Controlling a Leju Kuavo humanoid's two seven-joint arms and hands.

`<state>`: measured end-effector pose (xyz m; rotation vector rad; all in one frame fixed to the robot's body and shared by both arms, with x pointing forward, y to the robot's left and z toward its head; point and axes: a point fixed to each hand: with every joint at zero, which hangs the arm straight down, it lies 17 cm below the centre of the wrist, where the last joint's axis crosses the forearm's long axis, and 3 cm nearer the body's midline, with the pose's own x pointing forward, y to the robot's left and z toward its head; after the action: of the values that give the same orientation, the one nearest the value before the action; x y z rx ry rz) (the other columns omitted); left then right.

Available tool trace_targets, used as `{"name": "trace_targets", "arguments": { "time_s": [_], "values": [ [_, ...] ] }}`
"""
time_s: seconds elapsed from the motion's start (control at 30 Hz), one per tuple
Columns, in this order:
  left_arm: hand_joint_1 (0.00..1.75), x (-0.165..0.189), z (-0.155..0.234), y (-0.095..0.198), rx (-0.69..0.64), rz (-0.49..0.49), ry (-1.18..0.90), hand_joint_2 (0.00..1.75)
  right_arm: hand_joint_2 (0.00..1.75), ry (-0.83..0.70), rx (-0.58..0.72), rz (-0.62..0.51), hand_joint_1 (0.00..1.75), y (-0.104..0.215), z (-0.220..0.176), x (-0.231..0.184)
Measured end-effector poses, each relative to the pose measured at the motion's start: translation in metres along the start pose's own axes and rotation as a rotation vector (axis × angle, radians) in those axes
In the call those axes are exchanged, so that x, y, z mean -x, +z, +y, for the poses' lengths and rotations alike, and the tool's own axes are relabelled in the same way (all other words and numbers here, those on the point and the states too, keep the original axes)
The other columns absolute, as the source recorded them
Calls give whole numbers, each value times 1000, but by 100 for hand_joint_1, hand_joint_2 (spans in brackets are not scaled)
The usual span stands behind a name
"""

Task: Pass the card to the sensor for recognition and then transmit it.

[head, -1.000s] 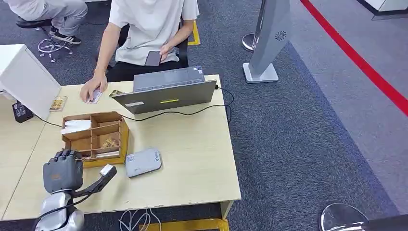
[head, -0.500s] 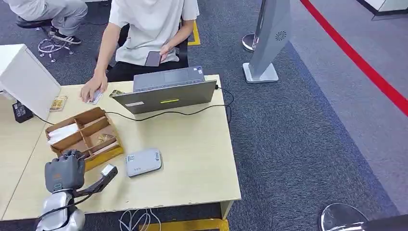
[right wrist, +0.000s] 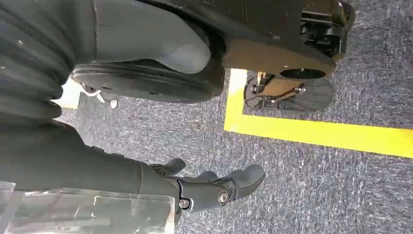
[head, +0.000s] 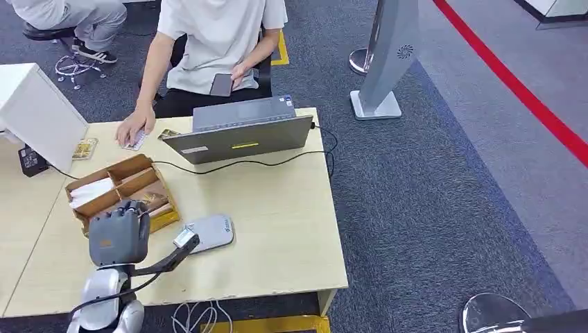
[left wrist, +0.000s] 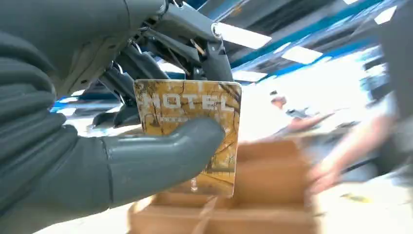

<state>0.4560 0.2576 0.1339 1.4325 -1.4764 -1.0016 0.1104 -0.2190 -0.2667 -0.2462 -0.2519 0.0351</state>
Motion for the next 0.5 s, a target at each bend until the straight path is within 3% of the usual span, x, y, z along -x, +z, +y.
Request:
{"name": "trace_targets", "arguments": {
  "time_s": [0.37, 0.5],
  "values": [
    [175, -89, 79, 4, -135, -215, 63, 175, 175, -64, 10, 16, 0, 1, -1, 5],
    [175, -119, 124, 9, -221, -294, 102, 175, 175, -71, 10, 16, 0, 1, 0, 5]
  ]
}}
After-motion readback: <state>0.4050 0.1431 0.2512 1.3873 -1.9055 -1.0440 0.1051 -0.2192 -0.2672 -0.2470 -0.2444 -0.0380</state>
